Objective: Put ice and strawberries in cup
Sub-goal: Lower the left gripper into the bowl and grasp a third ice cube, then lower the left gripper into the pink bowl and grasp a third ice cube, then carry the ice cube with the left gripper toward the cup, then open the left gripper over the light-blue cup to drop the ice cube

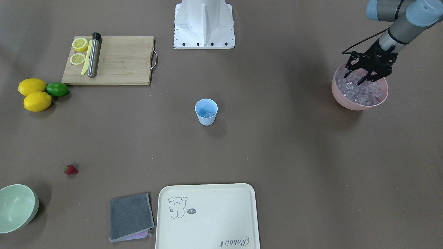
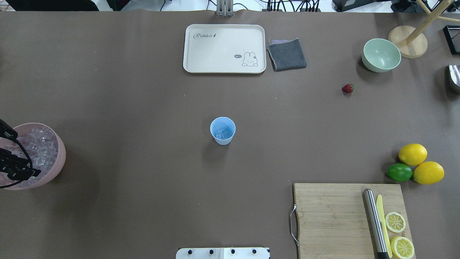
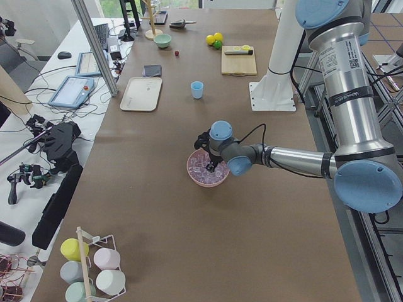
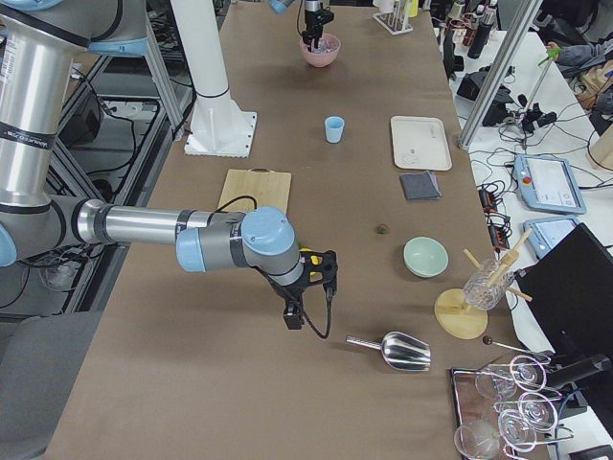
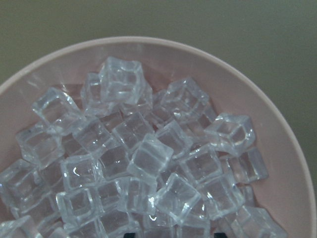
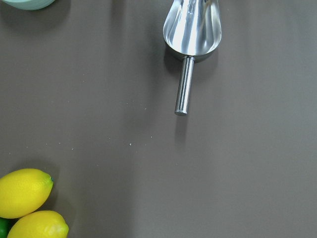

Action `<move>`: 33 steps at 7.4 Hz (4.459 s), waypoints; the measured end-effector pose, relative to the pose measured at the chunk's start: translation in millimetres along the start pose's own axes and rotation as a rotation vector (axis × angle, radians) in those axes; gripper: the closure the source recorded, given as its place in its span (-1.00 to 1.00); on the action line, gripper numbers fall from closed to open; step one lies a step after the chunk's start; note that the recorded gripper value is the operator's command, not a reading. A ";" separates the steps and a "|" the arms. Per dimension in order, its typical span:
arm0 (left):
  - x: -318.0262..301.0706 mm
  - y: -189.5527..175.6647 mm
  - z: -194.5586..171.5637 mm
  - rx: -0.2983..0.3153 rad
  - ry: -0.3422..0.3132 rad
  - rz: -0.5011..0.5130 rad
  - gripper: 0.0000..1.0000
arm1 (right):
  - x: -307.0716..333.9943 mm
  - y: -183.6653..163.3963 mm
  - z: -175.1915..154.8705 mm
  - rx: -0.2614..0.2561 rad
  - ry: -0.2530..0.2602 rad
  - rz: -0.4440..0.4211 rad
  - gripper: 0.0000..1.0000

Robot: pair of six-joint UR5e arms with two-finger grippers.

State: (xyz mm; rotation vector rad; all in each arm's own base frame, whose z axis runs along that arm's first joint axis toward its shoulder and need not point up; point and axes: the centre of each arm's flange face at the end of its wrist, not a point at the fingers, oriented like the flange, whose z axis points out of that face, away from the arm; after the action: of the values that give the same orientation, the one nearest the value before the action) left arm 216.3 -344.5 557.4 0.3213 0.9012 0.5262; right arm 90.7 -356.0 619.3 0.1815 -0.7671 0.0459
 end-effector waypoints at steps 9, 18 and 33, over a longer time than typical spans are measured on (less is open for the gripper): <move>-4.1 -22.1 4.7 0.020 0.021 0.012 0.56 | -3.0 -2.6 1.7 -0.003 -0.003 -0.008 -1.00; -23.8 -48.1 -49.7 0.108 0.117 -0.022 1.00 | -3.3 -2.7 1.6 -0.002 -0.004 -0.008 -1.00; 351.0 -312.2 11.9 0.398 0.231 -0.567 1.00 | -4.8 -2.6 3.0 -0.008 -0.011 -0.007 -1.00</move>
State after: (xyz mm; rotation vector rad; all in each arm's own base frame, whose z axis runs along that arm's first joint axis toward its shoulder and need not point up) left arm 496.7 -407.5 185.6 0.3485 1.2659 -0.1494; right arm 85.5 -359.0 617.7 0.1767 -0.7776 0.0355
